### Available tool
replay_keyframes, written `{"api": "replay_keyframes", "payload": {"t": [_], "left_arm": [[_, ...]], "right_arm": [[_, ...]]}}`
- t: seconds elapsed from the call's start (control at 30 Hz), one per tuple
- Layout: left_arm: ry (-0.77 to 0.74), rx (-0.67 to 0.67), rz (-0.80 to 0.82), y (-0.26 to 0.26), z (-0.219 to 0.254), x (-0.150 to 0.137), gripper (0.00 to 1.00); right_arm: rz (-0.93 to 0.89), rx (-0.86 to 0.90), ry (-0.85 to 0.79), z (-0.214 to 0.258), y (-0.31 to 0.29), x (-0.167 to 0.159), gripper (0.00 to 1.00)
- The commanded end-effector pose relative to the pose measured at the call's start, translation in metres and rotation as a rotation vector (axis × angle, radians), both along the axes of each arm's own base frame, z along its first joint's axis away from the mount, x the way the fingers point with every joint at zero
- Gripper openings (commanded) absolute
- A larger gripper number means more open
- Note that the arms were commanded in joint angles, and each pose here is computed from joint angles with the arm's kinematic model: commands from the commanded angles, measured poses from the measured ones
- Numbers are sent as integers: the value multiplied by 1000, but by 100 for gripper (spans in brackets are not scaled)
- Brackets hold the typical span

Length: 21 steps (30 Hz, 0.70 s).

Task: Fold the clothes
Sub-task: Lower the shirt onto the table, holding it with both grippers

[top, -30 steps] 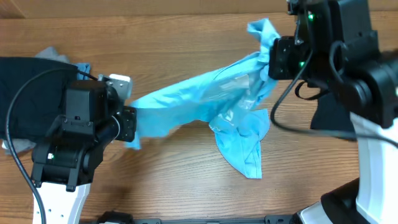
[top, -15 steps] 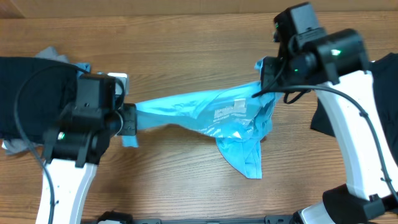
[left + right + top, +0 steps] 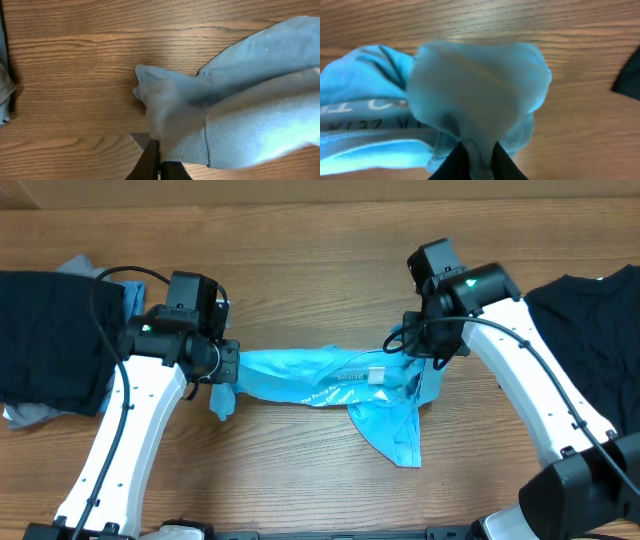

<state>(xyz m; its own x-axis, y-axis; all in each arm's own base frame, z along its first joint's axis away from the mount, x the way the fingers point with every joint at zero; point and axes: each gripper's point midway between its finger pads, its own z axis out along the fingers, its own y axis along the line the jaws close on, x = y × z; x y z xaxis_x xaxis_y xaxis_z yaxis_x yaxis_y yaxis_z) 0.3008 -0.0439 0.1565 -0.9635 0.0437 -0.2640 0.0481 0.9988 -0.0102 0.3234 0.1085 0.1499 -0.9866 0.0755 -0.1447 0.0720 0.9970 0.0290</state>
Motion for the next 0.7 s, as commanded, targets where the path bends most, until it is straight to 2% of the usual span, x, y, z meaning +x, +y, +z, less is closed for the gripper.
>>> {"api": "replay_keyframes", "payload": {"t": [0.0,0.1,0.53,0.57,0.67], "left_arm": [[-1,-12,19,0,-1,1,4],[-3,-5,22,1,-1,2,4],[2,35,33,8,-2,0,4],[2,35,33,8,-2,0,4],[6,35,32,9,-2,-1,4]], "right_arm": [[-13,-8,-7,-20,-4,2,23],[-14,-7,-23,-34,-4,5,36],[-41,-35,-69,-37,-27,21,38],[-20,-28,-82,-36,-25,24,40],[50,-8,-152,-32,-18,41,55]]}}
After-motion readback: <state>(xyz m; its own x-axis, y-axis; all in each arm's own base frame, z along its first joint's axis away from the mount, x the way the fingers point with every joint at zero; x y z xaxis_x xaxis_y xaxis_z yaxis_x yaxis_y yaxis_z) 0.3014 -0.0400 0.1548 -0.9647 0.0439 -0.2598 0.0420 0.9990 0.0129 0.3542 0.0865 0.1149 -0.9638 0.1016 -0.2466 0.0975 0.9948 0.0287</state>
